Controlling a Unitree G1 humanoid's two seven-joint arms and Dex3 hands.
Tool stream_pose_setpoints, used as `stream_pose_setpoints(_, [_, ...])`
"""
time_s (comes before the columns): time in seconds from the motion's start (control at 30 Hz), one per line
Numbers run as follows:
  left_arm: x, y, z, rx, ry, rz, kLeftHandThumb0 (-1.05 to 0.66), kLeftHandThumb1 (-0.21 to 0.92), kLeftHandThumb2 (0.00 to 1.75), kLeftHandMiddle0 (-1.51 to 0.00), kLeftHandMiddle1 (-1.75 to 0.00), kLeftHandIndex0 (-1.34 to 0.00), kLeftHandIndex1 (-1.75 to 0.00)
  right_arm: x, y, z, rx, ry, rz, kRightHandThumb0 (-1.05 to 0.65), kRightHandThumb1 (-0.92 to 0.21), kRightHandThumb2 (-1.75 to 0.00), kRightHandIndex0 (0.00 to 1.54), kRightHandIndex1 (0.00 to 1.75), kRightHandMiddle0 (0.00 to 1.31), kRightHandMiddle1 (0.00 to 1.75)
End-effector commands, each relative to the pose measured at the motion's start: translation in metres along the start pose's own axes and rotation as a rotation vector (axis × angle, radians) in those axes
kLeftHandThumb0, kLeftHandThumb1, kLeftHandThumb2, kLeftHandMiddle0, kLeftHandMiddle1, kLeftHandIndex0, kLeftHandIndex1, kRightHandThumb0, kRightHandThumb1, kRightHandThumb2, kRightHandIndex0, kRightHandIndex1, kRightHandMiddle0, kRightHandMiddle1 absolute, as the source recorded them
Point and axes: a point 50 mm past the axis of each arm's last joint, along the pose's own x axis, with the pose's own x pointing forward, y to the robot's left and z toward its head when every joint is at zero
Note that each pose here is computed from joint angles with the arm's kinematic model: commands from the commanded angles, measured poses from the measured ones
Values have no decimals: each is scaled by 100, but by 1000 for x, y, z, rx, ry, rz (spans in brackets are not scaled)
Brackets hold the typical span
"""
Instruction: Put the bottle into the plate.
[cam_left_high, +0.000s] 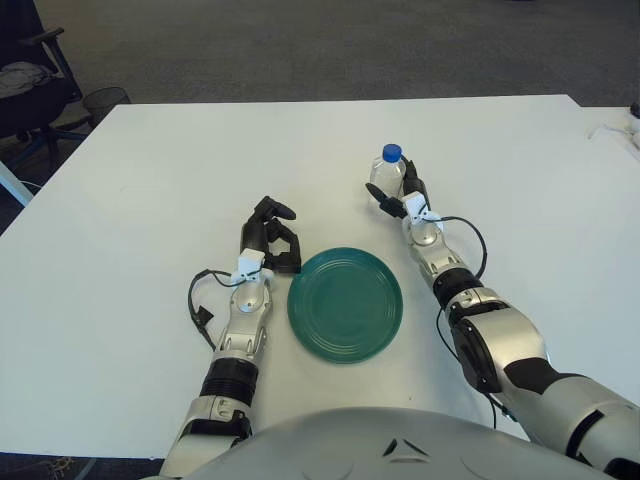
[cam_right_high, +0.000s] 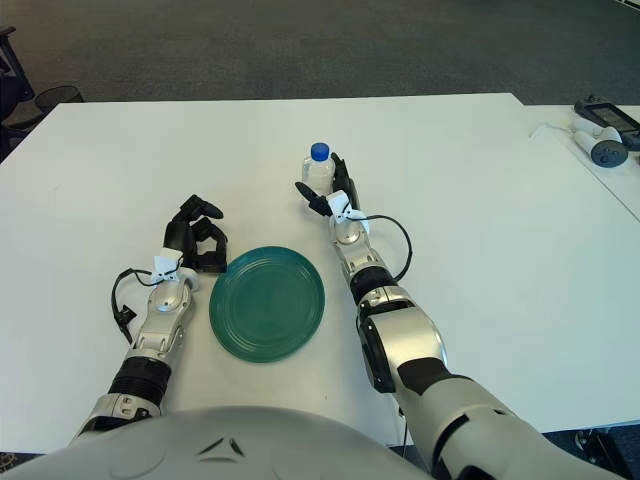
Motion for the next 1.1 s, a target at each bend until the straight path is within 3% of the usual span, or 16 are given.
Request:
stream_pose_setpoints(0.0, [-6,7,-14,17,71,9,0,-10,175,-94,-164,-71,-175,0,5,0,-13,6,18,-105,-92,-40,13,1,0,21])
stream_pose_setpoints(0.3, [-6,6,-15,3,67,6,0,-10,175,-94,-164,-71,-175,1,10,3,-42,-1,39,-105,-92,-45,15,2,0,24])
stream_pose_setpoints(0.43, [-5,6,-15,0,65,7,0,-10,175,-94,-164,-71,-175,1,12,3,-67,-14,72,-105,-92,-44,18,4,0,33])
stream_pose_setpoints(0.47, [-5,6,-15,-1,63,7,0,-10,175,-94,-164,-71,-175,1,13,4,-71,-15,82,-105,-92,-42,19,15,0,51])
stream_pose_setpoints(0.53, [-5,6,-15,-4,60,6,0,-10,175,-94,-164,-71,-175,1,13,3,-74,-13,95,-103,-92,-31,20,78,0,113])
stream_pose_setpoints(0.57, [-5,6,-15,-4,60,6,0,-10,175,-94,-164,-71,-175,1,13,3,-75,-12,96,-102,-92,-27,22,102,0,135])
stream_pose_setpoints(0.6, [-5,6,-15,-4,60,6,0,-10,175,-94,-164,-71,-175,1,13,4,-79,-14,94,-101,-92,-25,23,111,0,143])
stream_pose_setpoints(0.67, [-5,6,-16,-3,61,6,0,-10,175,-94,-164,-71,-175,2,12,3,-87,-18,80,-85,-85,-17,54,148,32,162])
stream_pose_setpoints(0.77, [-5,6,-16,0,63,6,0,-10,175,-94,-164,-71,-175,0,12,1,-58,-9,40,-66,-79,-13,77,166,54,170])
stream_pose_setpoints(0.8, [-5,7,-16,2,63,7,0,-10,175,-94,-164,-71,-175,0,12,1,-38,-5,27,-57,-75,-22,82,168,58,171])
stream_pose_setpoints(0.87, [-5,7,-16,2,62,7,0,-10,175,-94,-163,-71,-175,-2,14,0,10,1,10,-33,-53,-66,95,172,73,173])
stream_pose_setpoints(0.97, [-5,7,-16,1,58,9,0,-10,175,-94,-163,-71,-175,-5,18,-1,66,-3,-5,-19,-40,-94,107,174,85,174])
stream_pose_setpoints(1.07, [-4,6,-16,4,58,12,0,-10,175,-94,-164,-71,-175,-6,19,0,124,-11,-22,-11,-35,-108,115,174,93,174])
